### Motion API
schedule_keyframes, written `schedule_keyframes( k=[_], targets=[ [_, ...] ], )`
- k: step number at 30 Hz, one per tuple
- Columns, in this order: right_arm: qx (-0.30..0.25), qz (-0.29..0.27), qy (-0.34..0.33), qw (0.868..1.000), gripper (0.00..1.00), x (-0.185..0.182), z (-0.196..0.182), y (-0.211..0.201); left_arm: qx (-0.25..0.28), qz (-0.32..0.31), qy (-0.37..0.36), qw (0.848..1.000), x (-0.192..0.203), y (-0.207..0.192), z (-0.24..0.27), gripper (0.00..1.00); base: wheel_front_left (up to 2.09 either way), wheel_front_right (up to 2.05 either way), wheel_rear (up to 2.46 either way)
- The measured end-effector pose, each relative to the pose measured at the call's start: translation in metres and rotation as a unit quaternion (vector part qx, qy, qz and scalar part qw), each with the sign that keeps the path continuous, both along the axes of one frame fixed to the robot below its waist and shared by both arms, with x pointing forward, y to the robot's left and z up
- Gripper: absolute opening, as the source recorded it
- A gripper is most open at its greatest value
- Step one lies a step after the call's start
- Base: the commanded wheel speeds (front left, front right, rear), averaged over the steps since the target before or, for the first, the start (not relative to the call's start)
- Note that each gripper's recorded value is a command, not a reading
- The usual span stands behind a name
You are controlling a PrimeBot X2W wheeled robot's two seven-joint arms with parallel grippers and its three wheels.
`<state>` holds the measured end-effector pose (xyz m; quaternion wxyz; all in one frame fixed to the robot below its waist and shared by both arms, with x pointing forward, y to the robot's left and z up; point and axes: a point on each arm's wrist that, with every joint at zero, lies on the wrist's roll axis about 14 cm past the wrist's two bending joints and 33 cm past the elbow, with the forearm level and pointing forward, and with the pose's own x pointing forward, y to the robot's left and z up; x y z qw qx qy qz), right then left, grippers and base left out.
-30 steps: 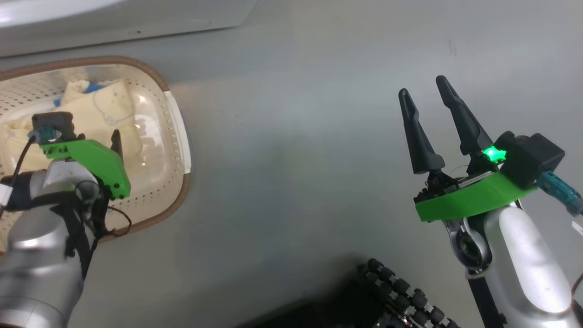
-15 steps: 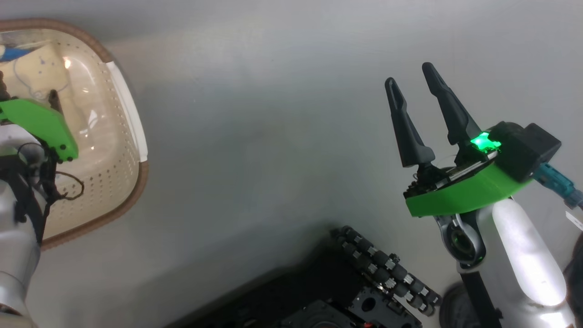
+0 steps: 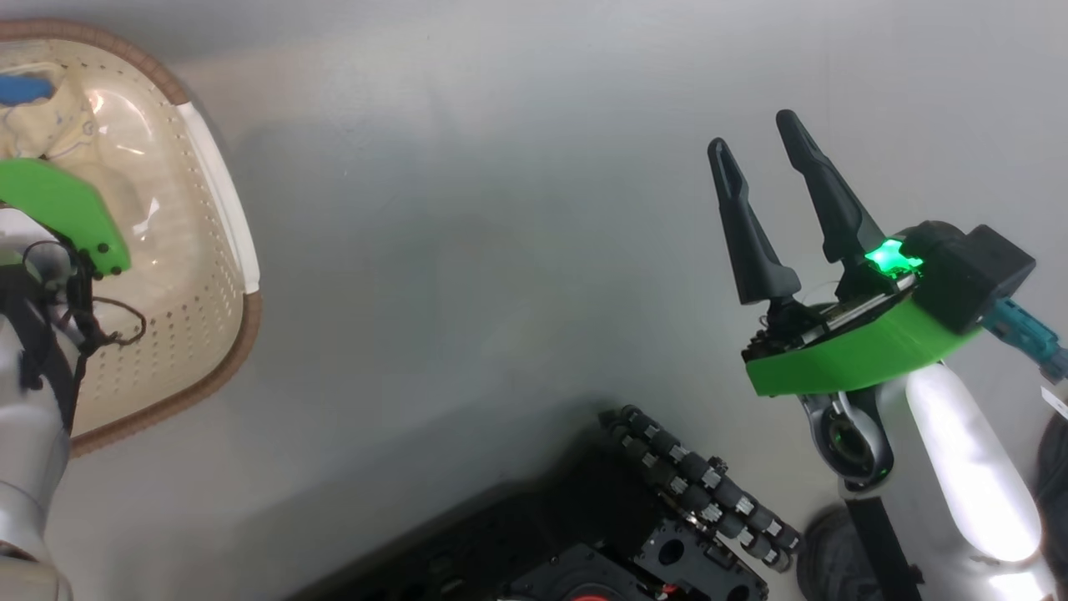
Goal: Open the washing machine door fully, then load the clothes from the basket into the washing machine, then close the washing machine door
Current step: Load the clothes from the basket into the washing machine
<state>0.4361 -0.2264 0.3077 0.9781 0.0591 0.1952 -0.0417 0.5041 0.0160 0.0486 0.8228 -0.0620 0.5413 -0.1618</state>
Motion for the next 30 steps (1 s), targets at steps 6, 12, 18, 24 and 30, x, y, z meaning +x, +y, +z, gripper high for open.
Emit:
schedule_keyframes(
  k=[6,12,18,24,30],
  targets=[
    [0.000,0.000,-0.005,1.000,1.00,0.001,0.003,0.000,0.001,0.005,-0.016,1.000,0.005,0.003,0.003,0.00,0.00,0.00,0.00],
    [-0.004,0.001,-0.030,1.000,1.00,0.010,0.018,-0.001,0.003,0.022,-0.077,0.997,0.018,0.017,0.030,0.00,0.00,0.00,0.00],
    [-0.013,0.013,-0.054,0.998,1.00,0.018,0.033,0.003,0.005,0.036,-0.121,0.992,0.023,0.029,0.061,0.00,0.00,0.00,0.00],
    [-0.022,0.021,-0.080,0.996,1.00,0.024,0.052,0.006,-0.002,0.048,-0.178,0.983,0.035,0.033,0.106,0.00,0.00,0.00,0.00],
    [-0.026,0.025,-0.099,0.994,1.00,0.020,0.070,0.011,-0.013,0.067,-0.251,0.966,0.042,0.040,0.162,0.00,0.00,0.00,0.00]
  ],
)
